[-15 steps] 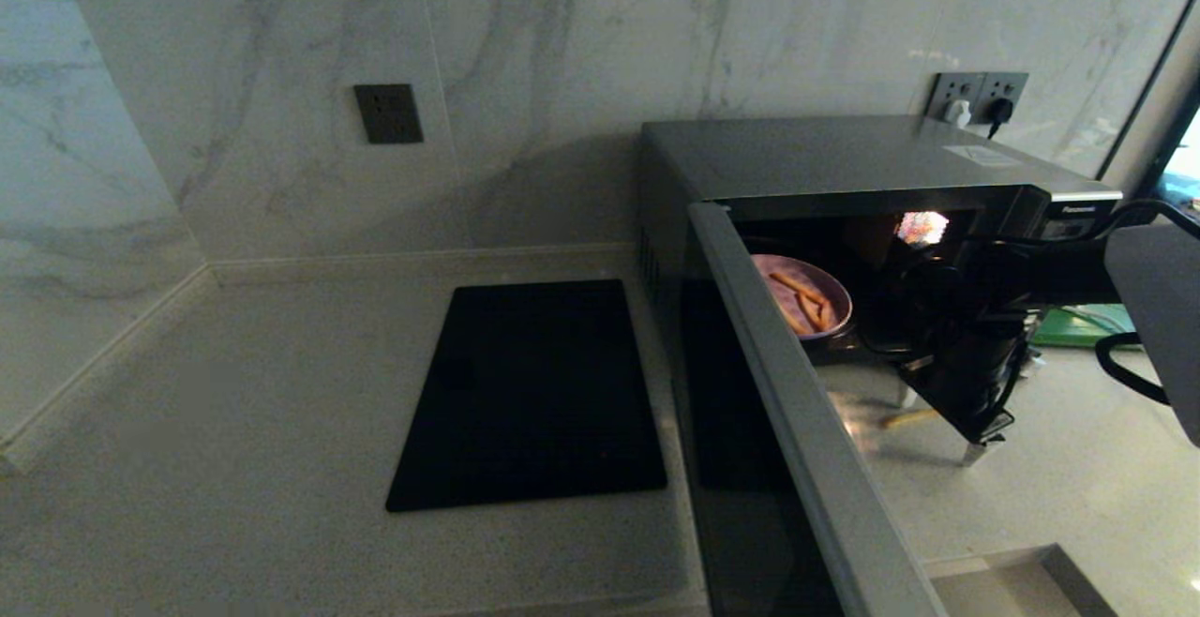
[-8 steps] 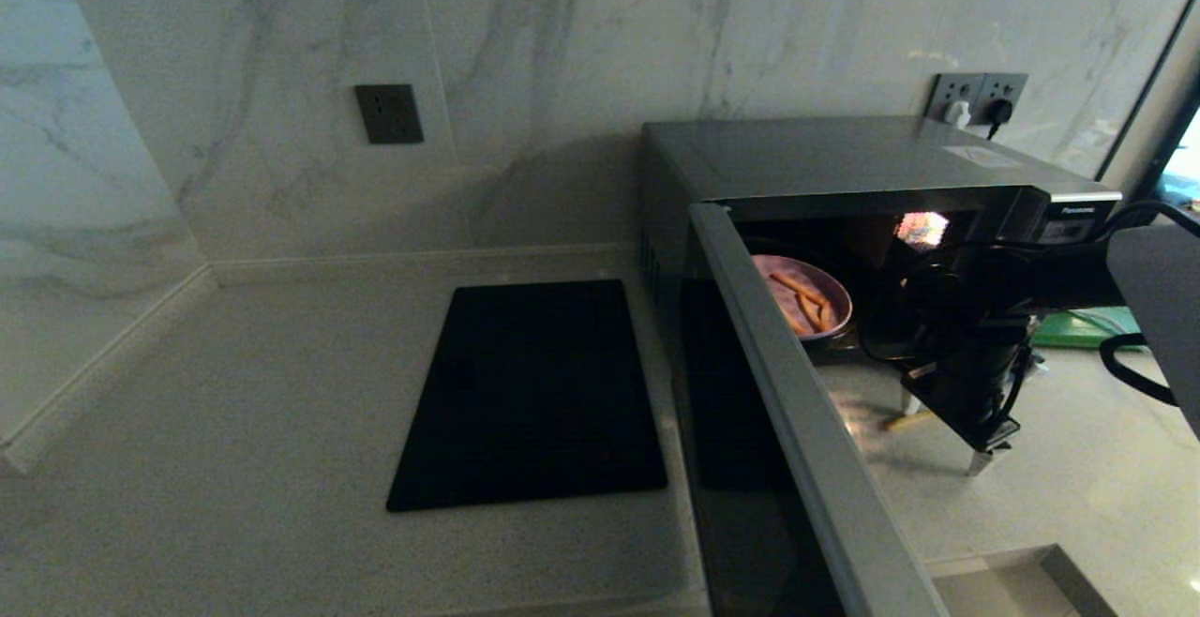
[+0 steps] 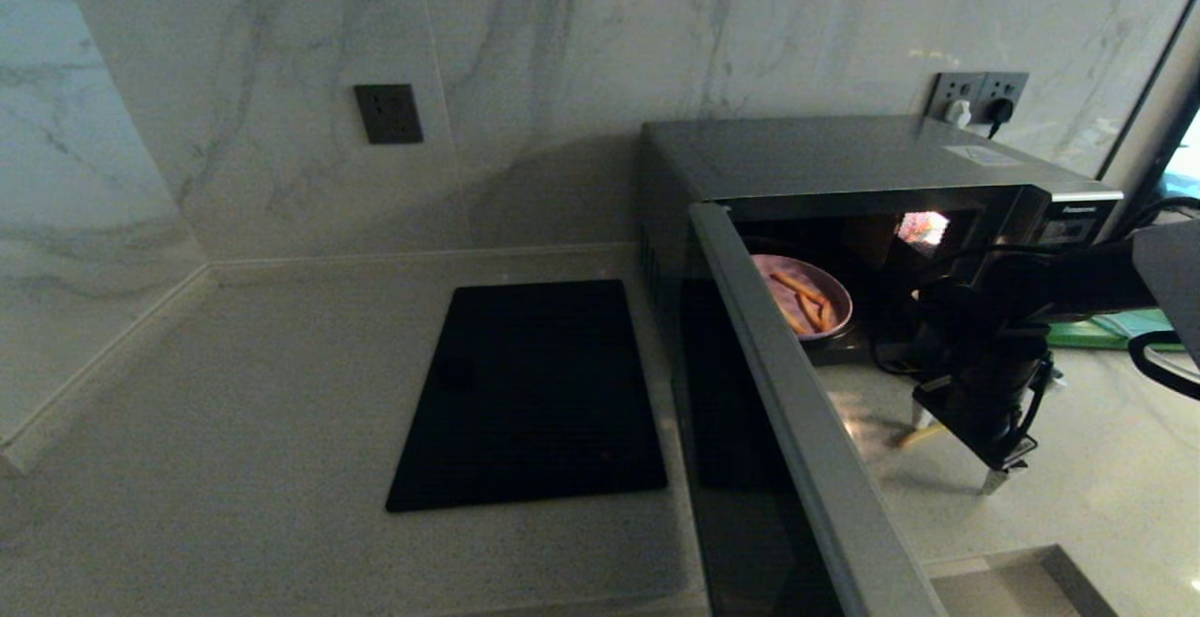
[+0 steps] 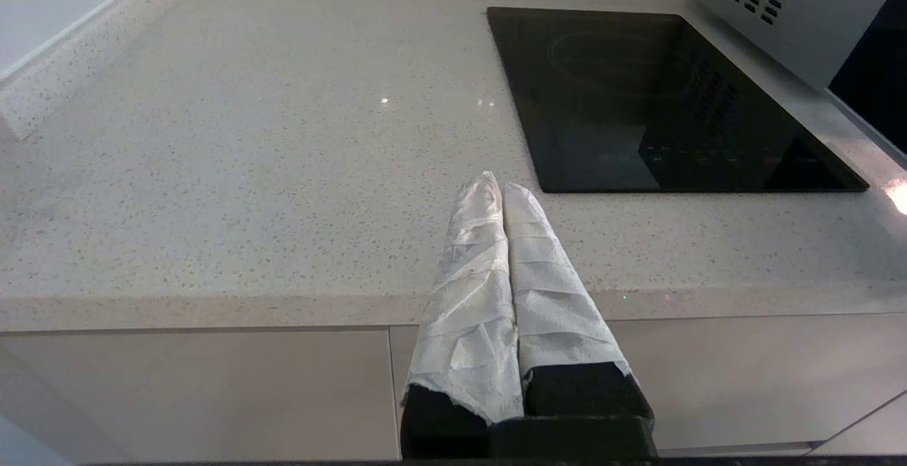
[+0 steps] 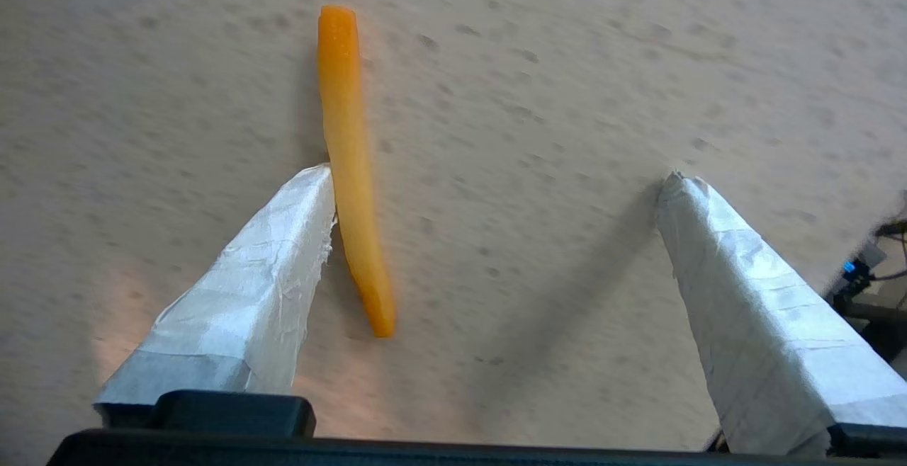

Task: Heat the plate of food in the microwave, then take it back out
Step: Close the microwave oven

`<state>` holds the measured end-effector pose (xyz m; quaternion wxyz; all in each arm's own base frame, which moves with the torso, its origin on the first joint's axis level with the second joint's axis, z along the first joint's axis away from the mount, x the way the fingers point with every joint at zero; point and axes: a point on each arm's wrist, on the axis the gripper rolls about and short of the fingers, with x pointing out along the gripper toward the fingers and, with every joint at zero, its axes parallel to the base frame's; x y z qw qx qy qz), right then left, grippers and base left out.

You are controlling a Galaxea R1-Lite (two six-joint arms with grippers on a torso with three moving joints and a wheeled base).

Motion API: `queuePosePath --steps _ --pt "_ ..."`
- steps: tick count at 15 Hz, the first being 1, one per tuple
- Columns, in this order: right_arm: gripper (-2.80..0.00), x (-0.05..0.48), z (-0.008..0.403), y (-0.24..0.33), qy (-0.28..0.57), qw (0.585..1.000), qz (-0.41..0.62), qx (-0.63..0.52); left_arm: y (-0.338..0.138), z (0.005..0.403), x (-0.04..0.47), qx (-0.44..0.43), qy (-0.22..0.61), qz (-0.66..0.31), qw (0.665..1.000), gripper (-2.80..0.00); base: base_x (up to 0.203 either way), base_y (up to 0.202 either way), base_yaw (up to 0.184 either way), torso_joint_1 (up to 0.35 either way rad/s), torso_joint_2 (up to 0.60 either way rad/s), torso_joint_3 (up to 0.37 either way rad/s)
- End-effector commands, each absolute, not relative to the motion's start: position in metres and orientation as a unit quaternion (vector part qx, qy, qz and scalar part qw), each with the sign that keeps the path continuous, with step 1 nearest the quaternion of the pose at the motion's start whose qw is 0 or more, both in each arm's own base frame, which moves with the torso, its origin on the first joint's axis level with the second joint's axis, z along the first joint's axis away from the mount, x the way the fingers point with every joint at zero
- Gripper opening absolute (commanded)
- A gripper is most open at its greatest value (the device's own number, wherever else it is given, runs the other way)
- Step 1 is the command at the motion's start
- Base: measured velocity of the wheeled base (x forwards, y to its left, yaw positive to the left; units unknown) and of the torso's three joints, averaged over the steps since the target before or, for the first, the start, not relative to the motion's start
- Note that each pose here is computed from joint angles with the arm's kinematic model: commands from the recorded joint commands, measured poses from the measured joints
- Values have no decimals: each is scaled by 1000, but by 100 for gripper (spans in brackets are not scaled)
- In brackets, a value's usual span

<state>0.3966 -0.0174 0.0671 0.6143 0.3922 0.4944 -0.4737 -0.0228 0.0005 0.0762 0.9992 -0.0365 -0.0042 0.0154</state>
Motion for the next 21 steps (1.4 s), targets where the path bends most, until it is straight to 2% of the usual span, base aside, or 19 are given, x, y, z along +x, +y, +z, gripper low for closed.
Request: queuePosePath --steps 1,8,9,21 --pt "0 388 75 -18 494 612 -478 391 1 76 -23 -37 -4 16 999 -280 0 0 0 0 0 0" --pt "0 390 70 -18 496 609 -480 391 1 76 -23 -37 -4 16 999 -280 0 0 0 0 0 0" --pt "-280 390 69 -17 497 609 -479 391 1 76 -23 -37 -4 16 999 -280 0 0 0 0 0 0" --pt "-280 384 66 -18 505 600 -483 389 1 76 -23 -37 -4 16 999 -280 0 0 0 0 0 0"
